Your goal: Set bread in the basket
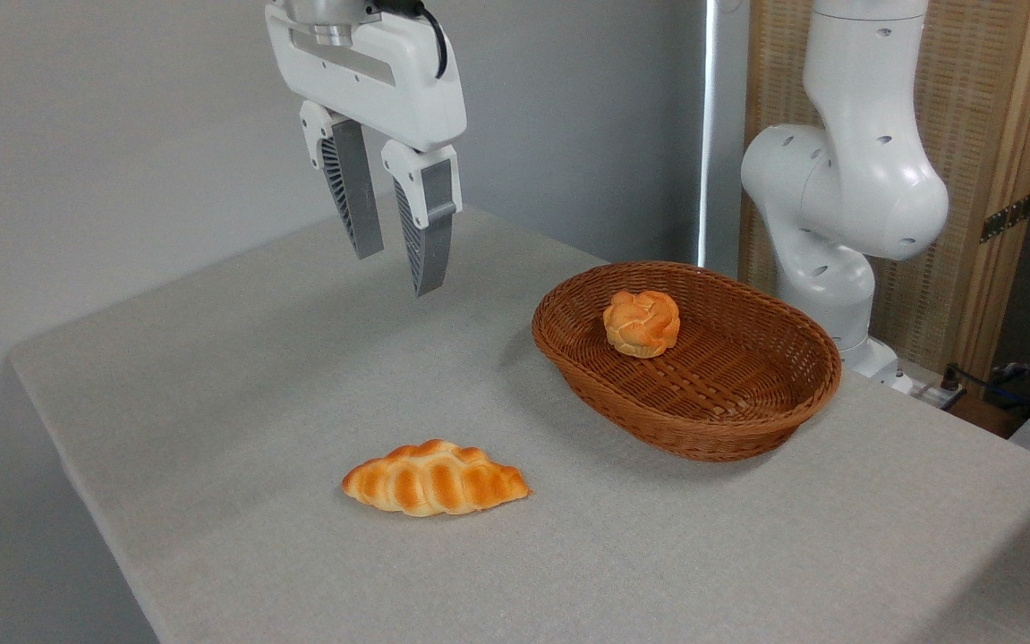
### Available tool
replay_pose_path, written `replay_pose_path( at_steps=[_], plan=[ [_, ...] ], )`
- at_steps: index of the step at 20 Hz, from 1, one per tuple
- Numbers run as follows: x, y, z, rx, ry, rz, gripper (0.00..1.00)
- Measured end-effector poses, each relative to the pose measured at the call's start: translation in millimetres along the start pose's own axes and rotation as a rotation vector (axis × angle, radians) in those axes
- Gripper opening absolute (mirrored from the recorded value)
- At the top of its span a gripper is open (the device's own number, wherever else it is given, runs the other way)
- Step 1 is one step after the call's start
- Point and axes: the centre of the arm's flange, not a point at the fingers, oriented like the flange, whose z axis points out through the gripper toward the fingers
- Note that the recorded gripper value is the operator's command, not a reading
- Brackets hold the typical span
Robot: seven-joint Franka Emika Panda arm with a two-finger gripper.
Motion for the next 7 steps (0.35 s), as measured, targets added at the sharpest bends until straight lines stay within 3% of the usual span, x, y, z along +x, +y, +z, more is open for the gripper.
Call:
replay_pose_path(
  at_steps=[7],
  plan=[
    [-6.0, -6.8, -2.5, 0.008, 0.0, -0.021, 1.0]
  ],
)
